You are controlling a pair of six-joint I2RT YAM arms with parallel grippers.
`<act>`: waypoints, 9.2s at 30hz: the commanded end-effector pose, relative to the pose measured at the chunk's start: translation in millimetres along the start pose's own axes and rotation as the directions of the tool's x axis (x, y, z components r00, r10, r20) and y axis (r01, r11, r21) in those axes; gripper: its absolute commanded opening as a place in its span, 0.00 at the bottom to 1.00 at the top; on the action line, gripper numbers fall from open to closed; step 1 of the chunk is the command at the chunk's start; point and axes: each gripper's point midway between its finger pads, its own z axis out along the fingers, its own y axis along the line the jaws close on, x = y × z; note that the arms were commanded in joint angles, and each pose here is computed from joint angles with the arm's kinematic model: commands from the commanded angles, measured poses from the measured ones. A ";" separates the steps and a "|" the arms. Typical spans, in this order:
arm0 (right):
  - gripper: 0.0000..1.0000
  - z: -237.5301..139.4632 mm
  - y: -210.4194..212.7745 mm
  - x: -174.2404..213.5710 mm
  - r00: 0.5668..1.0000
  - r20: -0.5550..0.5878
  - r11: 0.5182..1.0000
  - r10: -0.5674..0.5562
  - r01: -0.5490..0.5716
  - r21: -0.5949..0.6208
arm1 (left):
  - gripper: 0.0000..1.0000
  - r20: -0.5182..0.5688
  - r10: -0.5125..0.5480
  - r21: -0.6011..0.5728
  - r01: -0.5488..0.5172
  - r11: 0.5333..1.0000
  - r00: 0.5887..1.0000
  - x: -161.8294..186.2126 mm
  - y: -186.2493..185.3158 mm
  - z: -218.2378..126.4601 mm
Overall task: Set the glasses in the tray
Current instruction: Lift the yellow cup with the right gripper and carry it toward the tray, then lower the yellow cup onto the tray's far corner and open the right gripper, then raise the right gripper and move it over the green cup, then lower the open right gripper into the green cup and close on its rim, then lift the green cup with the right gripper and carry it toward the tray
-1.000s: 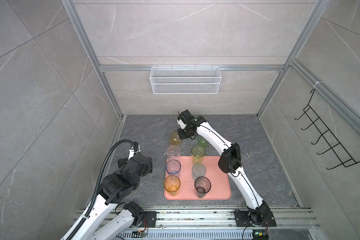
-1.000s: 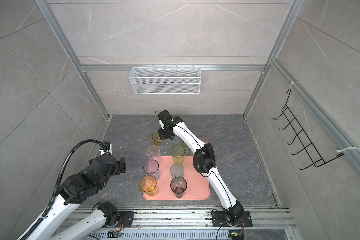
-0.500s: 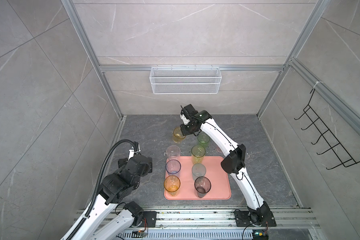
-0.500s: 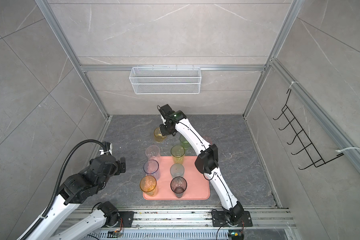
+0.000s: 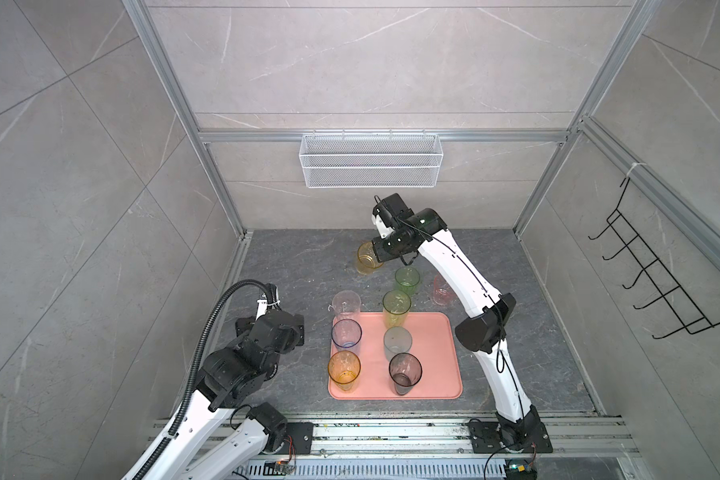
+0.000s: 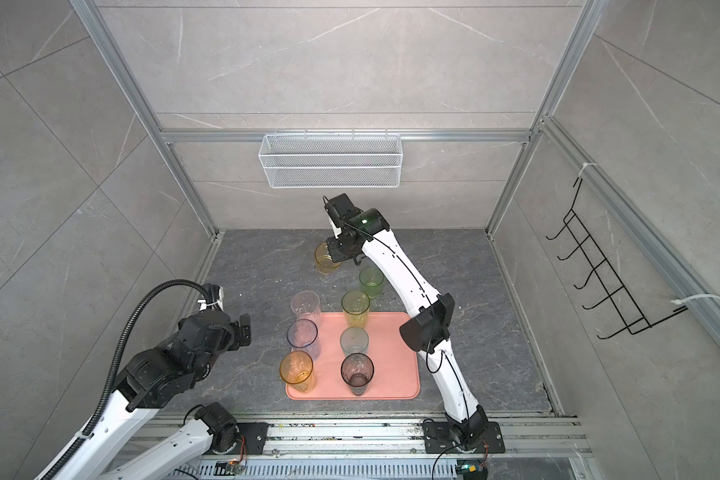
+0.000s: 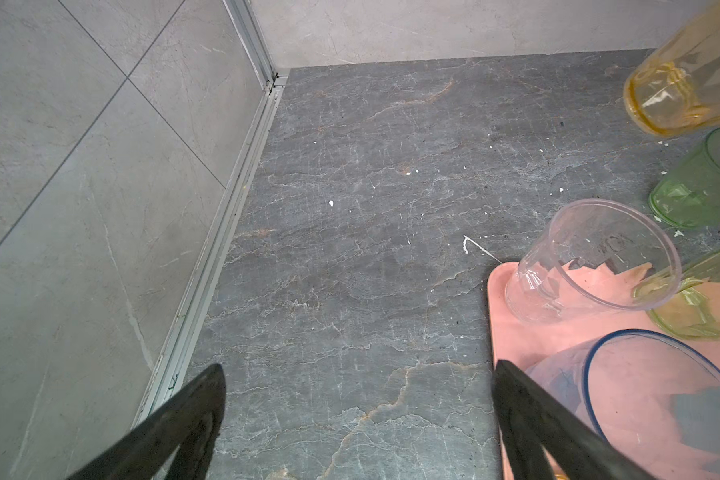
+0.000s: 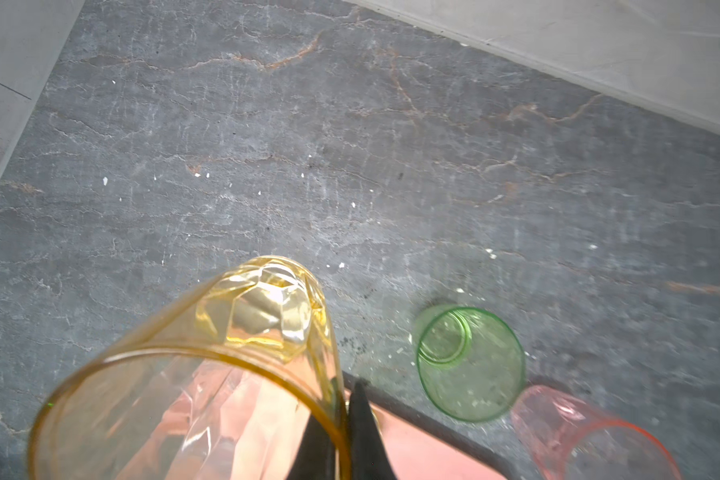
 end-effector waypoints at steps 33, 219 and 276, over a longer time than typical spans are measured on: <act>0.00 -87.4 -121.8 110.0 0.984 0.015 0.969 0.176 -0.176 0.174 | 1.00 0.008 -0.004 0.005 0.004 1.000 1.000 -1.8 -2.3 1.4; 0.19 120.2 -120.3 101.3 0.929 -0.147 0.938 0.339 -0.322 0.127 | 1.00 -0.004 -0.007 0.021 0.007 1.000 1.000 0.8 -5.8 2.6; 0.00 -93.8 -123.7 114.2 0.972 -0.013 0.959 0.233 -0.228 0.171 | 1.00 -0.009 -0.016 0.028 0.016 0.999 1.000 2.6 -5.7 1.3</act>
